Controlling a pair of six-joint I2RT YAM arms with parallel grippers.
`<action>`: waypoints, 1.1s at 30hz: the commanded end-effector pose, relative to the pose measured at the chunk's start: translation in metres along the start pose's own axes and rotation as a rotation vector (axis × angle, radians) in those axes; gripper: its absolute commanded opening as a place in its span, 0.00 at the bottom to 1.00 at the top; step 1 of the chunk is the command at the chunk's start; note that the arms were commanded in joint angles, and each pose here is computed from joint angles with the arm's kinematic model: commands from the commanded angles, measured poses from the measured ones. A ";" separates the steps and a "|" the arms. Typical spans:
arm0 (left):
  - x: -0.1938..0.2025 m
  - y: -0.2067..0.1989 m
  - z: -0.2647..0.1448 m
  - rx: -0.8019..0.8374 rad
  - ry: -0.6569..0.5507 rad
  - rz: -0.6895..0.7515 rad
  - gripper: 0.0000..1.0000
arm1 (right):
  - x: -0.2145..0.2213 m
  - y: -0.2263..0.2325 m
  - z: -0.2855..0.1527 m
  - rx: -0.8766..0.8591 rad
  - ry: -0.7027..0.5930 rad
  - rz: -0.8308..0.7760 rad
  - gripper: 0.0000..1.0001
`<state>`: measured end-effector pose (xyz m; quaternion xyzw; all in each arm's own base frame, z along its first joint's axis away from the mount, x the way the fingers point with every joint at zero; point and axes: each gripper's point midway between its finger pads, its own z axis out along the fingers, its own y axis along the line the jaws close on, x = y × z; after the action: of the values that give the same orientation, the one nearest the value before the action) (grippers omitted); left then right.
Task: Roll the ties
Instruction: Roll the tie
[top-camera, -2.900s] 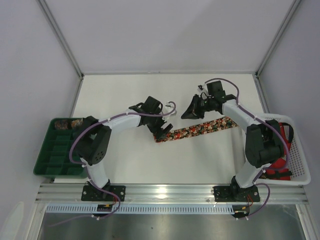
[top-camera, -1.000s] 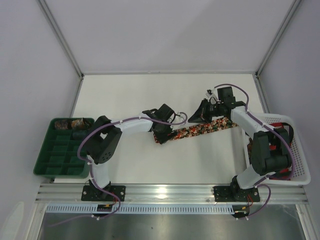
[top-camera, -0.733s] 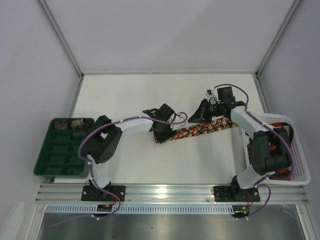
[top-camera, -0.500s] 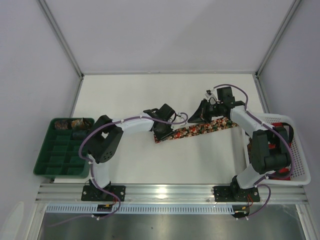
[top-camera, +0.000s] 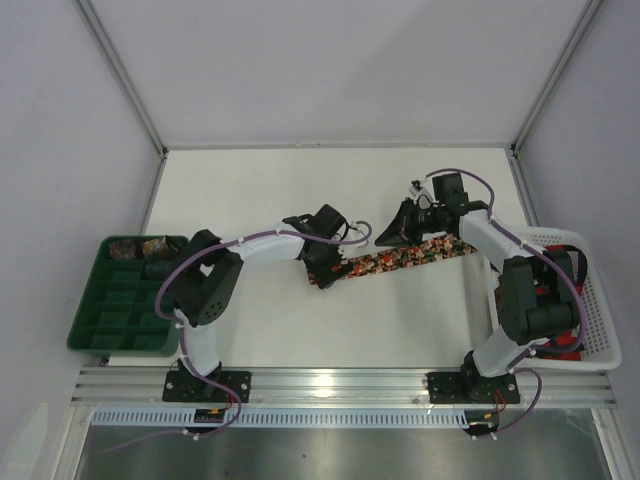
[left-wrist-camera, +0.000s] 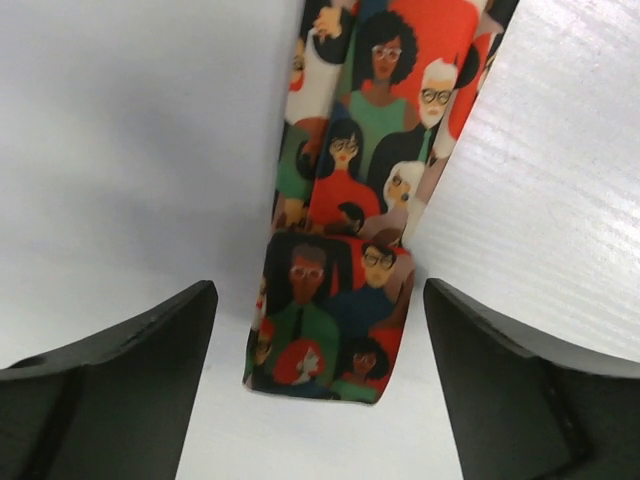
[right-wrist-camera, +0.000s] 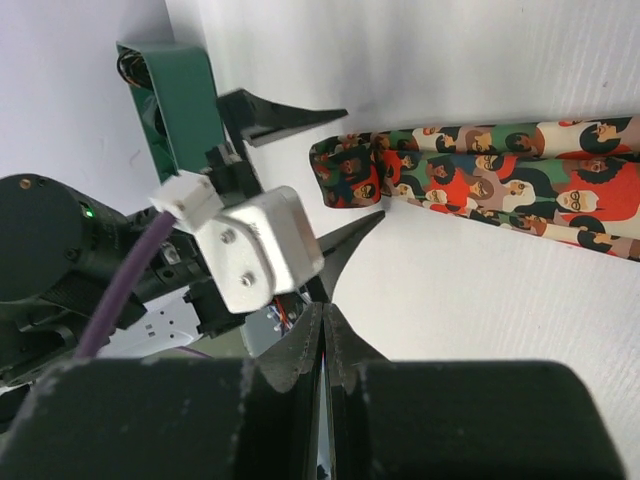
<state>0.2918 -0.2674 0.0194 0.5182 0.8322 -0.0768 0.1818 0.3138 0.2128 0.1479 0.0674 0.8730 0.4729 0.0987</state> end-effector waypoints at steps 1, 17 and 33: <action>-0.023 0.014 -0.041 -0.030 -0.110 -0.025 0.91 | -0.008 0.010 -0.005 -0.009 -0.015 -0.042 0.07; -0.028 0.028 -0.178 0.135 -0.641 -0.757 0.84 | 0.008 0.021 0.083 -0.011 0.130 -0.139 0.08; 0.022 0.022 -0.094 0.288 -0.387 -1.352 0.79 | 0.040 0.008 0.150 -0.006 0.296 -0.159 0.07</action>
<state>0.2783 -0.2002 0.0954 -0.0836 0.9171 -0.3427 0.1856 0.3124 0.3390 0.0707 -0.0497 0.8868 0.4594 0.0030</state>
